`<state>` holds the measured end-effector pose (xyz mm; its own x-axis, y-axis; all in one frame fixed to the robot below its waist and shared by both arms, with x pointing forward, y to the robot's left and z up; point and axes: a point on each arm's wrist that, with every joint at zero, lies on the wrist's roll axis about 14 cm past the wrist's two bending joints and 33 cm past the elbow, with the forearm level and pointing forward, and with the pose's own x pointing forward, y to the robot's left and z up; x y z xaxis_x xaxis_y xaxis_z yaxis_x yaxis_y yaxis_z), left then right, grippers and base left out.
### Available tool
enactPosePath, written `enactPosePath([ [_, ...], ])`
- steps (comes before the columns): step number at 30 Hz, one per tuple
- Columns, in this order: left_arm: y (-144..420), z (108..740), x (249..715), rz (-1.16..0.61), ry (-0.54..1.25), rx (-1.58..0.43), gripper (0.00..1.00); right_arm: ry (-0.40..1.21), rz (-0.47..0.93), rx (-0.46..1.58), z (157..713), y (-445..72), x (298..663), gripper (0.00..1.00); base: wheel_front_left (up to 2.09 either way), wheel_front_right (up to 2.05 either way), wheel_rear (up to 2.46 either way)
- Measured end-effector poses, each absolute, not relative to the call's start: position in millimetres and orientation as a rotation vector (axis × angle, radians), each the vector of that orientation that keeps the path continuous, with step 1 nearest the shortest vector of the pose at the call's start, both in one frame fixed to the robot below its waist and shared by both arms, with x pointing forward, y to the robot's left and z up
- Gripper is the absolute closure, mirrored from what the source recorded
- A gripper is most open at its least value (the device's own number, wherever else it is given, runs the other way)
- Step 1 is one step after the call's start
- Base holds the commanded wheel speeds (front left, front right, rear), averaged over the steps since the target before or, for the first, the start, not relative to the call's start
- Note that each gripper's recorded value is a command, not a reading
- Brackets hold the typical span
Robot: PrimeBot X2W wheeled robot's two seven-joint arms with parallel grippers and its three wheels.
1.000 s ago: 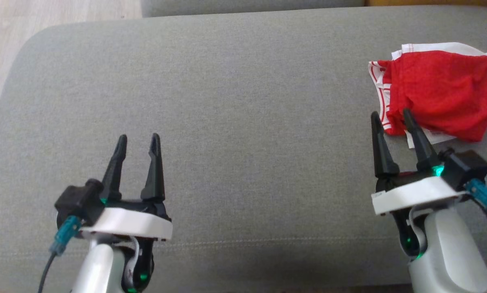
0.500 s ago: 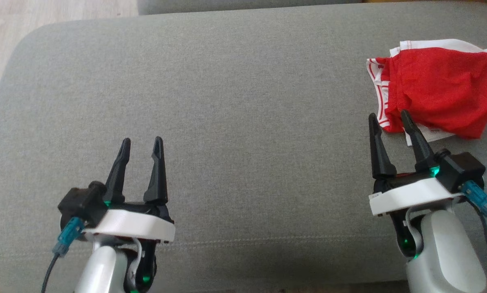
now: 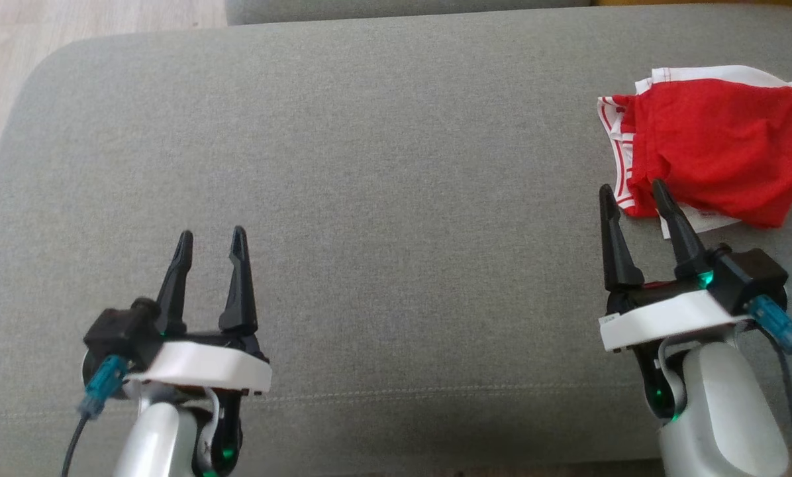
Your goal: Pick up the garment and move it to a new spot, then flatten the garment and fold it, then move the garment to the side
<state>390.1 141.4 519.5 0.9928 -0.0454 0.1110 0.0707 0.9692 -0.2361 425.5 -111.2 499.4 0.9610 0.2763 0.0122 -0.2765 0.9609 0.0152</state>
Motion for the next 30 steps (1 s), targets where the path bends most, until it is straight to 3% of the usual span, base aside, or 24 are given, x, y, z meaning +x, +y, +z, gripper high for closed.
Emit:
enactPosePath([
  [17,153,542,387,-0.045,-0.179,-0.324,0.0,-0.026,0.273,-0.002,503,-113,421,0.0,0.0,0.0,0.0],
  [18,153,541,387,-0.047,-0.175,-0.327,1.0,-0.018,0.272,-0.002,501,-113,421,1.0,0.0,0.0,0.0],
  [23,154,499,374,-0.022,-0.044,-0.328,1.0,0.125,0.259,0.006,455,-119,399,1.0,0.0,0.0,0.0],
  [30,155,493,372,-0.008,-0.016,-0.39,1.0,0.145,0.23,0.077,452,-124,396,1.0,0.0,0.0,0.0],
])
